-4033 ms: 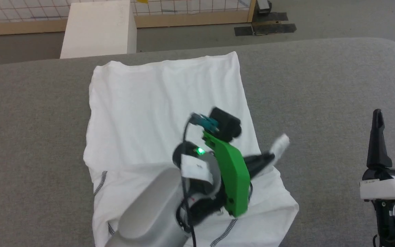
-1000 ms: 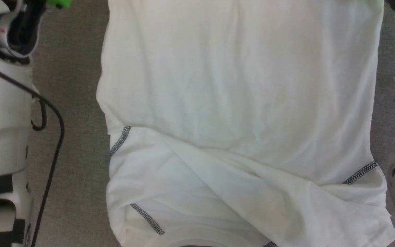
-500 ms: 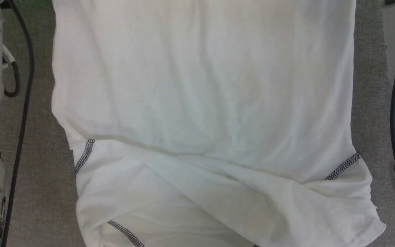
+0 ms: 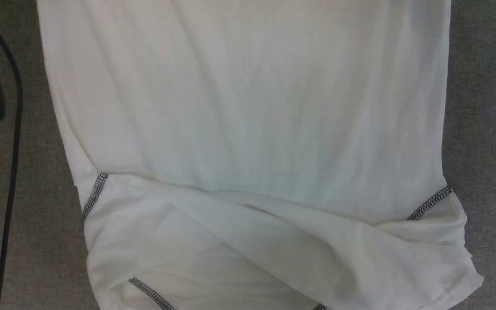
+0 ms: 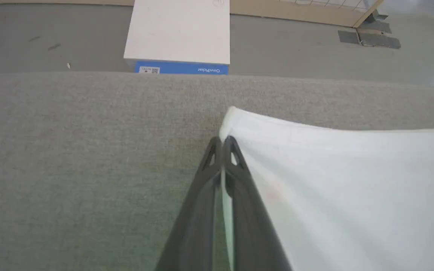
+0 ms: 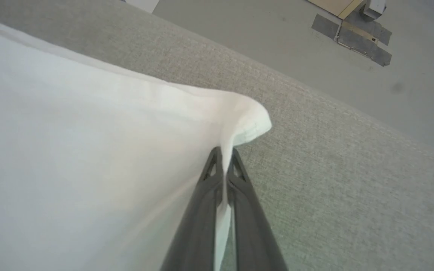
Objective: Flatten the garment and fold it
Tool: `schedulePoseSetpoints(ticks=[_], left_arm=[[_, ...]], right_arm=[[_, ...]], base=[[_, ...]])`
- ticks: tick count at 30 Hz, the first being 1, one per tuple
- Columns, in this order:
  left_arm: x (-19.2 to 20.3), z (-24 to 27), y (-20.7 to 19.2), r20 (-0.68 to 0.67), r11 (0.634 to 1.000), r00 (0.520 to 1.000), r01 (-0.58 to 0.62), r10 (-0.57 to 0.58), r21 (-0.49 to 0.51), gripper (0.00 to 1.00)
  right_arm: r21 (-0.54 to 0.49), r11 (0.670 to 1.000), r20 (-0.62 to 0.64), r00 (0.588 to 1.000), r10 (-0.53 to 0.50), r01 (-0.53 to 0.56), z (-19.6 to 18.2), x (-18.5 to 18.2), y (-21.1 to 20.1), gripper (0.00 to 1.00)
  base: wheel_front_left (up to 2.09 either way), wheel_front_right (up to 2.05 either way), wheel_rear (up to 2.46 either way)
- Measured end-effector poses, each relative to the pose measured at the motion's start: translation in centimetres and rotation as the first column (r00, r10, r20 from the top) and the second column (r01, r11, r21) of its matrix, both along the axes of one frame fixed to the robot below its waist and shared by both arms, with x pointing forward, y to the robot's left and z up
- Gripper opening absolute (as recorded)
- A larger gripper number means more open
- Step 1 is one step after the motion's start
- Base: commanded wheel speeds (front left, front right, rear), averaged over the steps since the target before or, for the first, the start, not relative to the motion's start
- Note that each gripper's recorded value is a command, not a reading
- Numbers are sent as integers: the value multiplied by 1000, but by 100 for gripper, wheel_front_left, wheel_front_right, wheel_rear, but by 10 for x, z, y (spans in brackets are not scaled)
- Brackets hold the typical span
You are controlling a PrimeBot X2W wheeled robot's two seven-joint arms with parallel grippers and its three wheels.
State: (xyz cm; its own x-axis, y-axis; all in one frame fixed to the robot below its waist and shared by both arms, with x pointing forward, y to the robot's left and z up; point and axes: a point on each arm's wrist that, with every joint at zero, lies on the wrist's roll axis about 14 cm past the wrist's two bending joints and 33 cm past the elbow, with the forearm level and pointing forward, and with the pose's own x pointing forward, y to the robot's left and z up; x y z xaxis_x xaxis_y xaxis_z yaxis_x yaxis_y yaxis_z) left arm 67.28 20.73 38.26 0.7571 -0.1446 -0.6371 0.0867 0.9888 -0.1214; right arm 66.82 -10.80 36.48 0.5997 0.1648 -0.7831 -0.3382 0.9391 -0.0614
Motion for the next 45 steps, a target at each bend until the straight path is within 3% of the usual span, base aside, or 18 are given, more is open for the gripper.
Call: schedulePoseSetpoints(ticks=[4, 10, 17, 20, 25, 33, 45], left_arm=[[17, 38, 15, 210, 997, 977, -36, 21, 67, 0], [29, 96, 20, 453, 991, 892, -63, 3, 117, 0], [20, 137, 10, 548, 994, 834, -4, -56, 108, 0], [6, 145, 6, 549, 995, 833, 24, -72, 95, 0], [-36, 132, 1, 504, 996, 859, 60, -83, 61, 0], [-125, 129, -5, 478, 994, 878, 78, -33, -75, 0], [-257, 110, -14, 403, 963, 906, -20, 130, -267, 0]], right_arm=[[39, 998, 91, 995, -46, 43, 19, 12, -9, 0], [90, 994, 288, 954, -79, 55, 73, 35, -9, 0], [157, 987, 419, 901, -110, 47, 123, 36, -10, 0], [175, 984, 429, 898, -92, 17, 130, 22, -5, 0], [221, 975, 392, 917, -77, -13, 122, -21, -5, 0], [317, 948, 293, 953, -74, -24, 110, -116, -11, 0], [465, 878, 187, 957, -220, 111, 94, -234, -32, 0]], base=[[0, 0, 0], [0, 0, 0], [0, 0, 0], [0, 0, 0], [0, 0, 0], [0, 0, 0], [0, 0, 0]])
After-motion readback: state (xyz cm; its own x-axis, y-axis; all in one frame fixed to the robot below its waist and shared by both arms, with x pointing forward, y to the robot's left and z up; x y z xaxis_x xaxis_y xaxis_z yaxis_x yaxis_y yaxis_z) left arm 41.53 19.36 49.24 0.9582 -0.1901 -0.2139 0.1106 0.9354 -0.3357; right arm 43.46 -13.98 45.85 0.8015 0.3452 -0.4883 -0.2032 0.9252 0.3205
